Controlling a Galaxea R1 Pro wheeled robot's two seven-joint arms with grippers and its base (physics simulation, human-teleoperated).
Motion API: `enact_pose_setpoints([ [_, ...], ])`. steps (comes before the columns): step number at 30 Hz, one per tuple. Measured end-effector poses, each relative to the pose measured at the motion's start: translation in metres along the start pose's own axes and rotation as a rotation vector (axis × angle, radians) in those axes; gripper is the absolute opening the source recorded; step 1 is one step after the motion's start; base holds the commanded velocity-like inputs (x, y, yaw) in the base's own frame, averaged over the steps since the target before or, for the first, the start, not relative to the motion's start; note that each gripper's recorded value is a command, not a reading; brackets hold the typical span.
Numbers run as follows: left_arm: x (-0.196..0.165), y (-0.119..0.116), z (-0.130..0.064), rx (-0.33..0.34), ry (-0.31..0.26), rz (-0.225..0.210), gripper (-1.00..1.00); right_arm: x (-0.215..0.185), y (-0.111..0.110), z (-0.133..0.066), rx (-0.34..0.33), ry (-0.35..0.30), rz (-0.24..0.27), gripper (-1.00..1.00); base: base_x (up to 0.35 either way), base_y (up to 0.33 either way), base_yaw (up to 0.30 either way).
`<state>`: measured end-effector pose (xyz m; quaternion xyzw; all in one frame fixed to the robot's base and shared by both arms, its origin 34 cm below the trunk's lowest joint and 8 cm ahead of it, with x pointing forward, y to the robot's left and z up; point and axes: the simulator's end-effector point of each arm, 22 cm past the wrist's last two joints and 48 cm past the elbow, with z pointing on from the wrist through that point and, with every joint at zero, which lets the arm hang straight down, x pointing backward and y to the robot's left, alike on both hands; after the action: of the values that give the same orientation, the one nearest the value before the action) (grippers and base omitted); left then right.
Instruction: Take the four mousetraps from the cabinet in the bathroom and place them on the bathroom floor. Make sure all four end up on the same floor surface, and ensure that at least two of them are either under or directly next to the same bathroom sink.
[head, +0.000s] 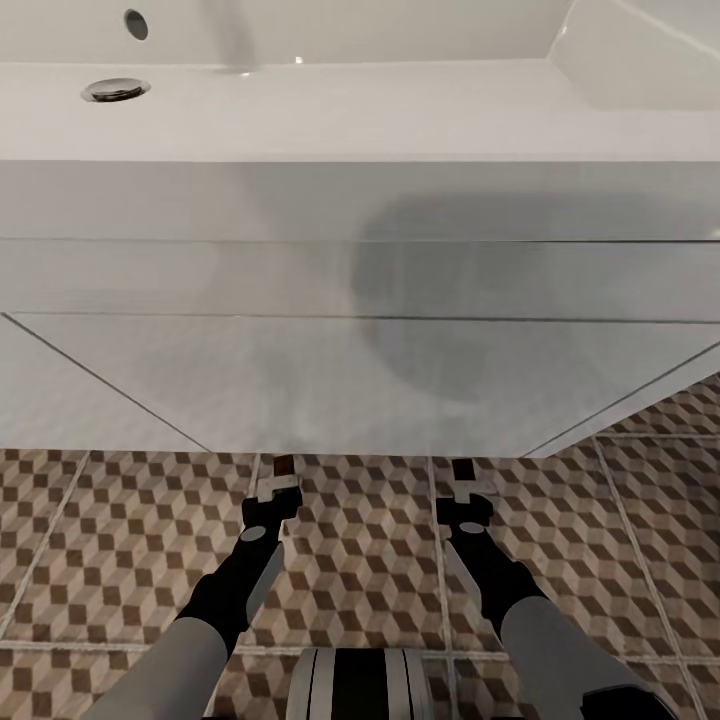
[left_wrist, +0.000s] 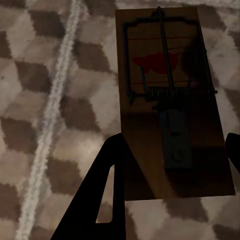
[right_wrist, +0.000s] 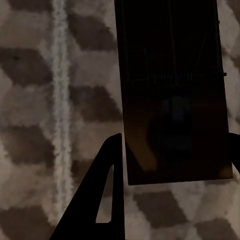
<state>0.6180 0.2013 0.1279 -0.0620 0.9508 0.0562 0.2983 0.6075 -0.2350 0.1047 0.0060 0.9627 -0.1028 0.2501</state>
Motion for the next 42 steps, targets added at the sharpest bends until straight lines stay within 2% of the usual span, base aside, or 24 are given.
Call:
enact_pose_setpoints([
  [42,0.0007,0.0012,0.0003,-0.002,0.0,-0.002,-1.0,0.0002,0.0067,-0.0014,-0.009,0.002,0.004,-1.0,0.018,0.0,0.0],
])
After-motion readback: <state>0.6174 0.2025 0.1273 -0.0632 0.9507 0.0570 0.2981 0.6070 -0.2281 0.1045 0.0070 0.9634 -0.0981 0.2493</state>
